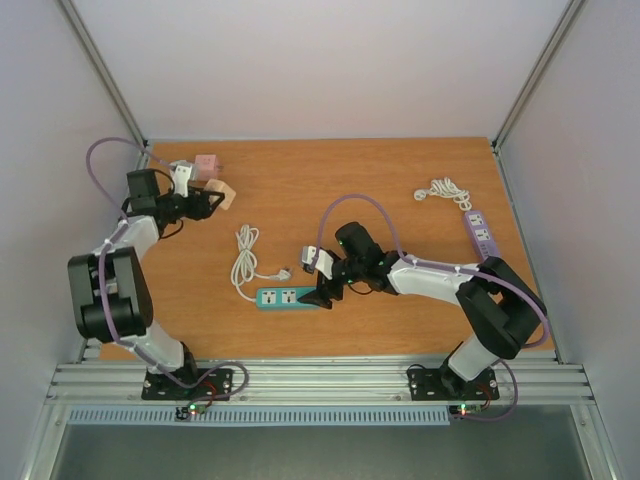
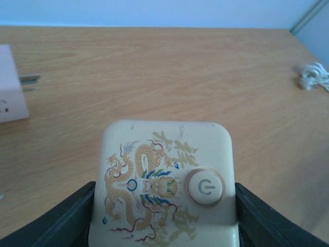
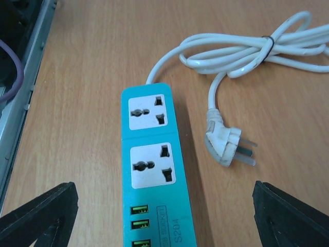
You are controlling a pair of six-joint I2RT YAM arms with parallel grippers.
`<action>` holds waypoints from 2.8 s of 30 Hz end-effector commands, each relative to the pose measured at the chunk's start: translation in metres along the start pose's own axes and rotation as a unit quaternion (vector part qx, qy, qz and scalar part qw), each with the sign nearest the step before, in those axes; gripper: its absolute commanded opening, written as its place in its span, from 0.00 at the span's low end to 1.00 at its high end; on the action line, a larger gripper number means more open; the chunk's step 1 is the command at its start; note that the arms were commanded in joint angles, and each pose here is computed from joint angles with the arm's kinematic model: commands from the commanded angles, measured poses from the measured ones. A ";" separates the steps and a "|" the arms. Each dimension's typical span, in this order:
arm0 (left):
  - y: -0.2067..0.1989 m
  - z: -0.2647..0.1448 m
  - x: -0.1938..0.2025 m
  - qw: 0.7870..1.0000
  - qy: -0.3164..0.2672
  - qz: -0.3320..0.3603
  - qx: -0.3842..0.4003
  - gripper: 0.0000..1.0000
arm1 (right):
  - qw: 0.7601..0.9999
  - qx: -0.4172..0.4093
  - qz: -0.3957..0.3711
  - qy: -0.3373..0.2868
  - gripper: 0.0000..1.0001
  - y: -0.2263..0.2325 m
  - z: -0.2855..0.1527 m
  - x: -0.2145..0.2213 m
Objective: Pull the plug off the socket
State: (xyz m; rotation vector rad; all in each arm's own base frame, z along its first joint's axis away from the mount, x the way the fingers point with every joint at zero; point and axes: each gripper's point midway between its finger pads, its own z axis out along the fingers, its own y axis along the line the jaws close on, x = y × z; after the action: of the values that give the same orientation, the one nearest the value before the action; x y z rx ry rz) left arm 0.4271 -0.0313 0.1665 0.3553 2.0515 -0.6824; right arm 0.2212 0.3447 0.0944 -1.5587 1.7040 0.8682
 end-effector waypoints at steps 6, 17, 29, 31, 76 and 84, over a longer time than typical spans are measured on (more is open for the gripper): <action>0.068 0.035 -0.009 0.994 -0.033 -0.100 -0.024 0.34 | 1.000 0.015 -0.001 -0.003 0.94 -0.001 -0.011 -0.007; 0.110 0.054 0.010 0.984 -0.025 -0.169 -0.044 0.40 | 1.000 0.009 0.002 0.002 0.94 0.000 -0.007 -0.002; 0.125 0.051 0.015 0.979 -0.018 -0.180 -0.091 0.79 | 1.000 0.008 0.007 0.004 0.94 -0.003 -0.003 0.000; 0.129 0.049 0.015 0.978 -0.017 -0.178 -0.107 0.83 | 1.000 0.007 0.007 0.004 0.94 -0.002 -0.003 0.001; 0.040 -0.037 -0.044 0.989 -0.049 0.023 -0.139 1.00 | 0.997 -0.018 -0.025 0.064 0.94 0.010 0.040 -0.012; 0.016 -0.047 -0.049 0.991 -0.068 0.034 -0.112 1.00 | 0.991 -0.006 -0.054 0.119 0.92 0.013 0.071 0.011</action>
State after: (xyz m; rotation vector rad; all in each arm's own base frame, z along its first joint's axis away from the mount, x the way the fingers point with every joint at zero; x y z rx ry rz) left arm 0.4333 0.0192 0.2119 0.1855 1.9932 -0.3960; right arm 0.2025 0.3920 0.0583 -1.7617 1.7593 0.7635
